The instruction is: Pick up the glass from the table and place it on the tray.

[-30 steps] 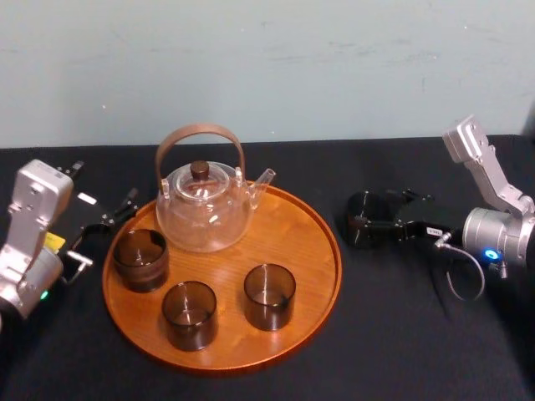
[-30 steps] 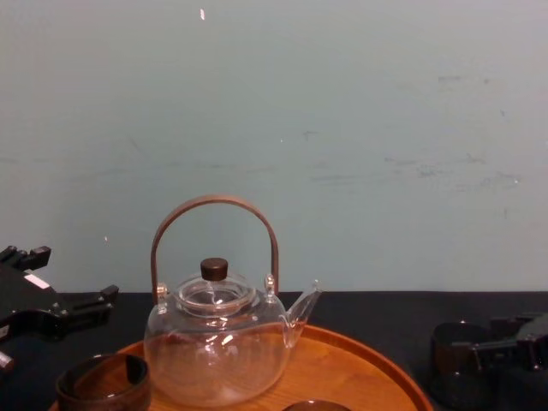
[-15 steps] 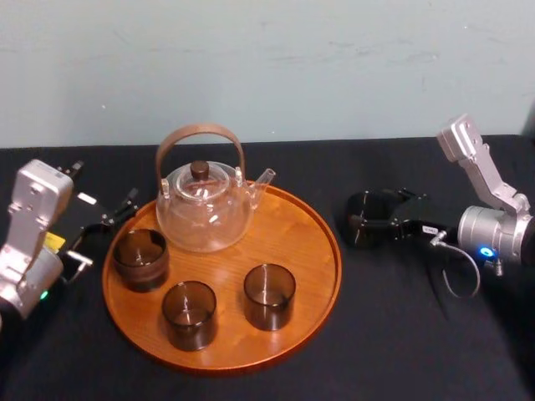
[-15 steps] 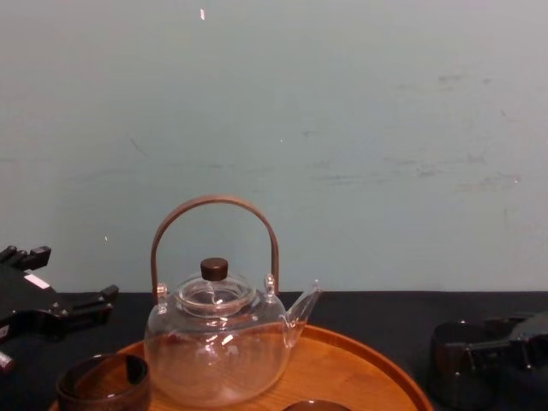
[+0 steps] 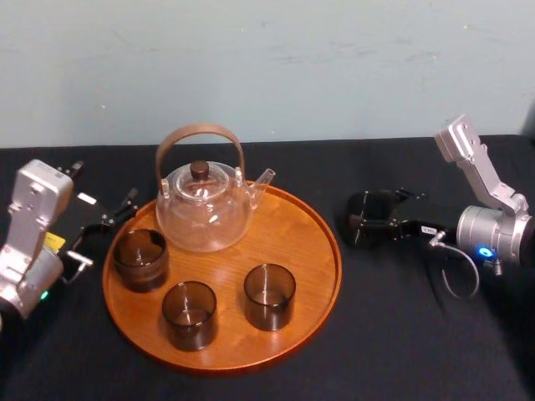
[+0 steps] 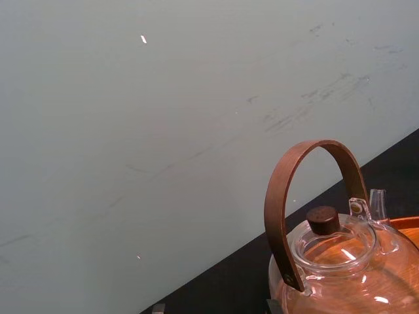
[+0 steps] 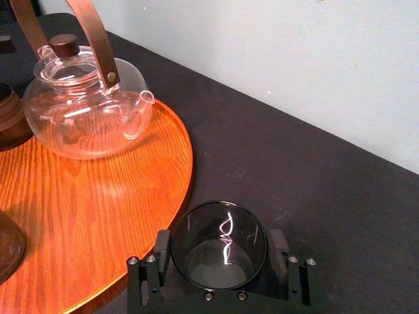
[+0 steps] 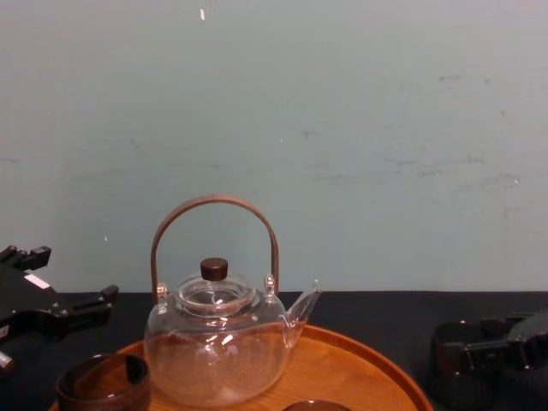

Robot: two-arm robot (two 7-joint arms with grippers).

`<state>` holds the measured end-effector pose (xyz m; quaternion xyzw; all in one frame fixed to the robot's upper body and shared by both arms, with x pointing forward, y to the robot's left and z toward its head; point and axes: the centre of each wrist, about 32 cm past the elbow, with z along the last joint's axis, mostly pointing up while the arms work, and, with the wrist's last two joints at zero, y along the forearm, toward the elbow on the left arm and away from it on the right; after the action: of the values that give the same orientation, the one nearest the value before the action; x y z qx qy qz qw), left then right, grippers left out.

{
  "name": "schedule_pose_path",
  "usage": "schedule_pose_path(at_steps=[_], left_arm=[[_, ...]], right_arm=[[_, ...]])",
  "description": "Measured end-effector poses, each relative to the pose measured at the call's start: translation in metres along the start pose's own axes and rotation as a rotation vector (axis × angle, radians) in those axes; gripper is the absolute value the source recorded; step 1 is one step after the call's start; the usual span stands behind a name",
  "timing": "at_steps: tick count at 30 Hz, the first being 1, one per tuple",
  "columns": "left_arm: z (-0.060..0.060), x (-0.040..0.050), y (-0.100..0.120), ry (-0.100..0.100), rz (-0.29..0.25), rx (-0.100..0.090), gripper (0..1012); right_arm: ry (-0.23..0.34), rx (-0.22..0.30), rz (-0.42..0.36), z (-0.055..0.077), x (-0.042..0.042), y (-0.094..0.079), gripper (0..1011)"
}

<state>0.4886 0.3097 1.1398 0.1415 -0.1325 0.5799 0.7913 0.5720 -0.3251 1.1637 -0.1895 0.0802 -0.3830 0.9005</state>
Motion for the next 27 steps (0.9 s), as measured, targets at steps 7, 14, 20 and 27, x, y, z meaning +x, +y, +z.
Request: schedule_pose_path(at_steps=[7,14,20,27], left_arm=[[0.000,0.0000,0.000,0.000,0.000,0.000,1001],[0.000,0.0000,0.000,0.000,0.000,0.000,1001],[0.000,0.0000,0.000,0.000,0.000,0.000,1001],[0.000,0.0000,0.000,0.000,0.000,0.000,1001]], right_arm=[[0.003,0.000,0.000,0.000,0.0002,0.000,898],[0.005,0.000,0.000,0.000,0.0003,0.000,898],[0.010,0.004,0.007,0.000,0.0006,-0.002,898],[0.002,0.017,0.029,0.007,-0.0010,-0.011,898]])
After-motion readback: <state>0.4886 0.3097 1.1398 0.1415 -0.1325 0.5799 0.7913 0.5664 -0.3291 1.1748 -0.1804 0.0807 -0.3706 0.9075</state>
